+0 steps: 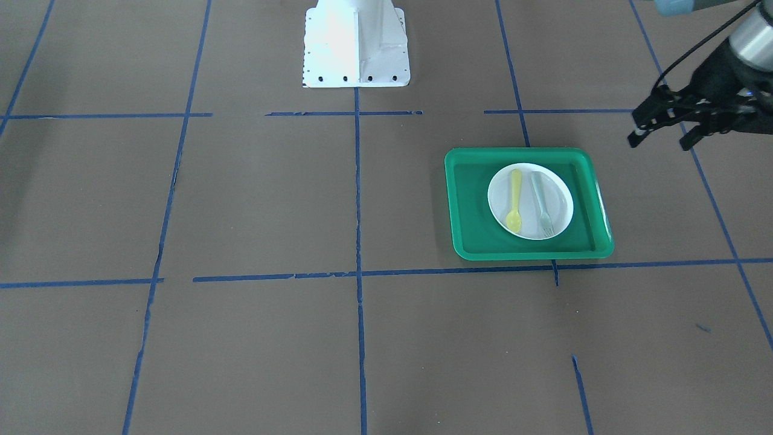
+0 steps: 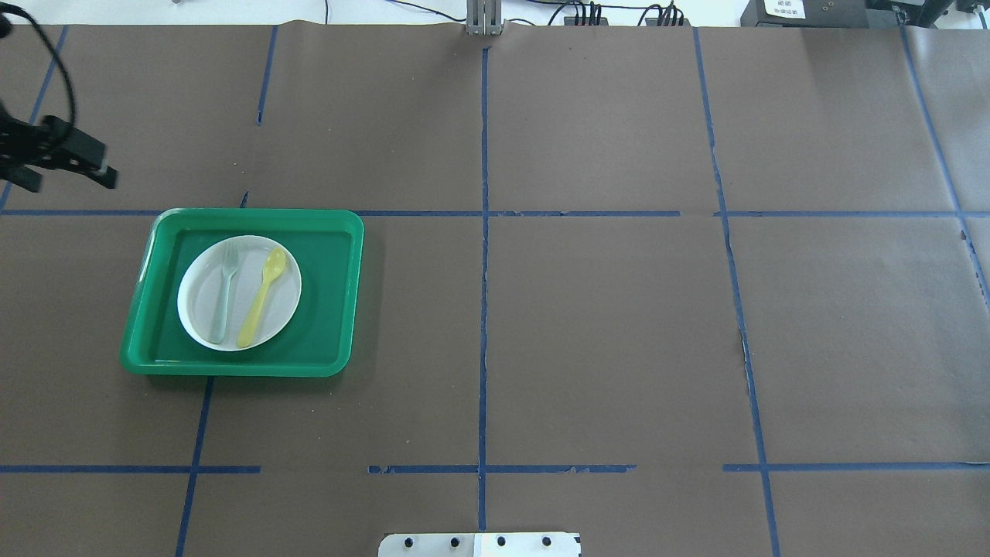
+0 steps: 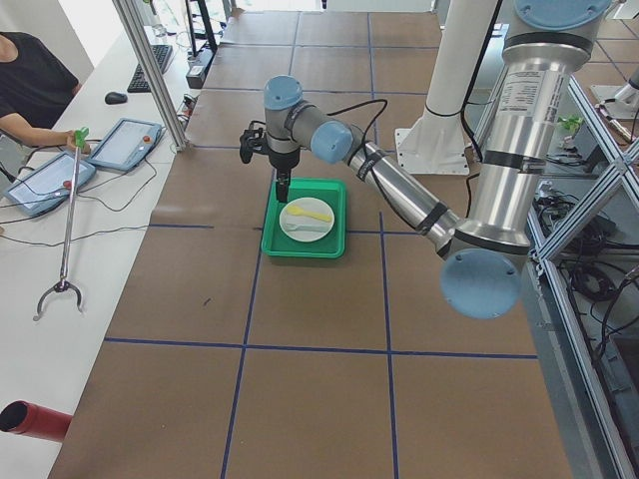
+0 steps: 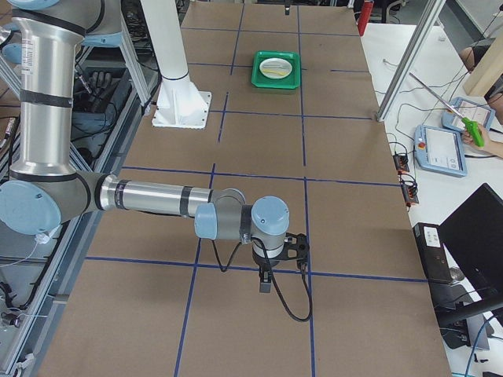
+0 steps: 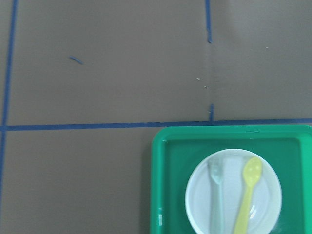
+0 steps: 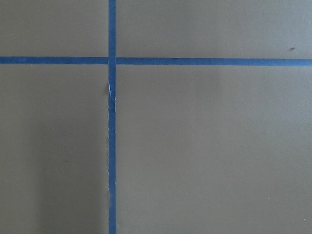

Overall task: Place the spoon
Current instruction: 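Move the left gripper down over the yellow spoon on the white plate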

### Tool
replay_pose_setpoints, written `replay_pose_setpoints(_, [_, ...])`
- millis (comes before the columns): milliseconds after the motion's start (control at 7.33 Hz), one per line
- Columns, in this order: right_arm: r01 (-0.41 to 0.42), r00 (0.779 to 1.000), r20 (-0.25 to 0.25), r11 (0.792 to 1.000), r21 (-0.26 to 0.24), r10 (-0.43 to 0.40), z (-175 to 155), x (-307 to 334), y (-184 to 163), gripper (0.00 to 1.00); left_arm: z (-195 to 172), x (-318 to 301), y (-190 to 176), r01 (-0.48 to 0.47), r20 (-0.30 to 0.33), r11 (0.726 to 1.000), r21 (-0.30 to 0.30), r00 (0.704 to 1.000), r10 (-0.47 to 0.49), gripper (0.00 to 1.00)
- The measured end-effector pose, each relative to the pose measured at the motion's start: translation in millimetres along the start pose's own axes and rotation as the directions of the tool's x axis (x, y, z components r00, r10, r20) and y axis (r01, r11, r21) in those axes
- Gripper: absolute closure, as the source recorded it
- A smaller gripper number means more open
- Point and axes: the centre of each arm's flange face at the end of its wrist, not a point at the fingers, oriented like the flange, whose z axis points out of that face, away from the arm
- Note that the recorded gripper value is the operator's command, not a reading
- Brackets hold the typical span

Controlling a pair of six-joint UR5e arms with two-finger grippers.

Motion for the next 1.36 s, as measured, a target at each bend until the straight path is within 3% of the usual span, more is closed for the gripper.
replay_pose_setpoints(273, [0.000,1.000,0.000,1.000,0.000,0.000,0,0,0,0.00,71,65,-3,0.027,0.019,0.998,-0.048,0.999,-0.026,0.00])
replay_pose_setpoints(682, [0.000,1.000,0.000,1.000,0.000,0.000,0,0,0,0.00,186,81,8,0.062,0.061,0.998,-0.001,0.996,-0.062,0.02])
replay_pose_setpoints(818, [0.000,1.000,0.000,1.000,-0.001,0.000,0,0,0,0.00,205,78,14,0.064,0.069,0.998,-0.005,0.996,-0.063,0.14])
replay_pose_setpoints(955, [0.000,1.000,0.000,1.000,-0.001,0.000,0,0,0,0.00,217,70,21,0.062,0.075,0.998,-0.012,0.995,-0.061,0.18])
replay_pose_setpoints(1364, [0.000,1.000,0.000,1.000,-0.001,0.000,0,0,0,0.00,229,57,35,0.054,0.069,0.998,-0.021,0.996,-0.052,0.19])
